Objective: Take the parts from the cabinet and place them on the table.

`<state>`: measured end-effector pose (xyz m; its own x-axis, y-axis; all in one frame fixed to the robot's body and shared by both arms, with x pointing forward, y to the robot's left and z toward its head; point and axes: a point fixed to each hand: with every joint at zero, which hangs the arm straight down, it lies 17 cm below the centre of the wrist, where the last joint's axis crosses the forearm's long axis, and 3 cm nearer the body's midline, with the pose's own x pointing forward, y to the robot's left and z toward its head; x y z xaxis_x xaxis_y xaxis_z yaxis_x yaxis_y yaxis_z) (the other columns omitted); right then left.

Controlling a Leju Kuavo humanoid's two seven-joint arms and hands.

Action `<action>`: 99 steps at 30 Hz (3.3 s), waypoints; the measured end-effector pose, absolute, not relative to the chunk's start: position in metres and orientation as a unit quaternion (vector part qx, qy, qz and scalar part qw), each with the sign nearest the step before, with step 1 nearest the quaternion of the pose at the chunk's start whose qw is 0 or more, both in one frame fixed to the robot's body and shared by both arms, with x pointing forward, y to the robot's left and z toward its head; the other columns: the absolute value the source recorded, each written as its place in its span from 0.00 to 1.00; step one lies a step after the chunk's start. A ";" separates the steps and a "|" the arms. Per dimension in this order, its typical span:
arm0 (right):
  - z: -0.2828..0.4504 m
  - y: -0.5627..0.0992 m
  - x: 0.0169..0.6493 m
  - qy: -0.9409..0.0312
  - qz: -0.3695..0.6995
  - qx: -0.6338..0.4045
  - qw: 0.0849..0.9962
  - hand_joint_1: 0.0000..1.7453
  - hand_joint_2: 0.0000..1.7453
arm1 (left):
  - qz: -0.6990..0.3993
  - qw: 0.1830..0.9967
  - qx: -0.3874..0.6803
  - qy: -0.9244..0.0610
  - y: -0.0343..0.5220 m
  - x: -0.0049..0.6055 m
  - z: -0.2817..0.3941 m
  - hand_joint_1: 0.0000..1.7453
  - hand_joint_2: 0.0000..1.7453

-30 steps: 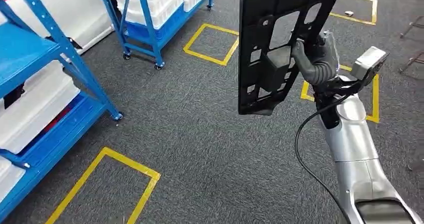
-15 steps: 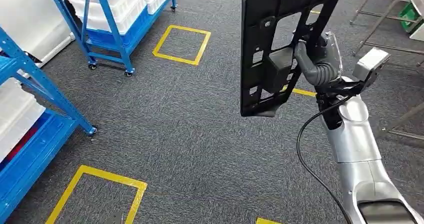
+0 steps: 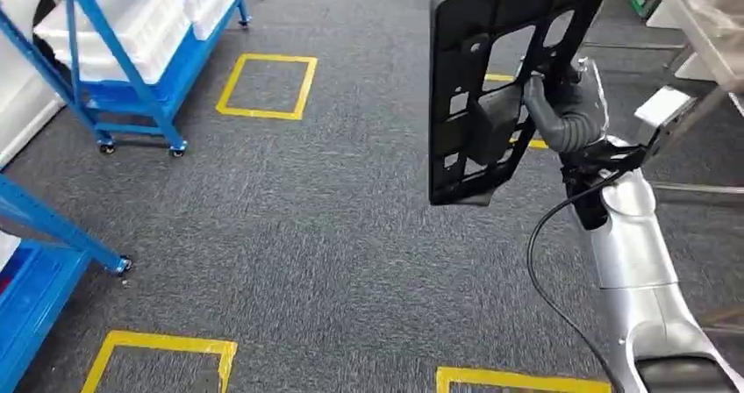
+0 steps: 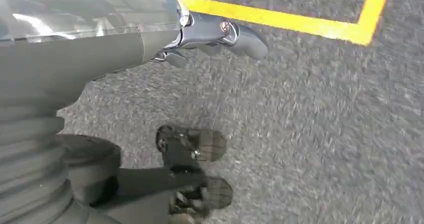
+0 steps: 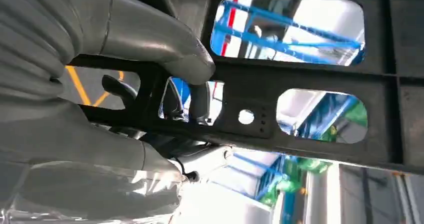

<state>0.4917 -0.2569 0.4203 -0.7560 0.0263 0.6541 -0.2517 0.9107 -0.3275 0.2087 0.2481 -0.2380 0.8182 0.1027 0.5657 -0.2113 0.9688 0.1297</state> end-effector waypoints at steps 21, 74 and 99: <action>0.417 -0.251 0.493 -0.913 0.202 0.053 0.351 1.00 1.00 | 0.085 0.949 0.095 -0.289 0.249 0.209 -0.238 0.00 1.00; 0.418 -0.269 0.491 -0.917 0.202 0.024 0.343 1.00 1.00 | 0.073 0.949 0.087 -0.293 0.246 0.217 -0.236 0.00 1.00; 0.409 -0.277 0.490 -0.916 0.194 0.012 0.351 1.00 1.00 | 0.068 0.954 0.086 -0.280 0.245 0.208 -0.240 0.00 1.00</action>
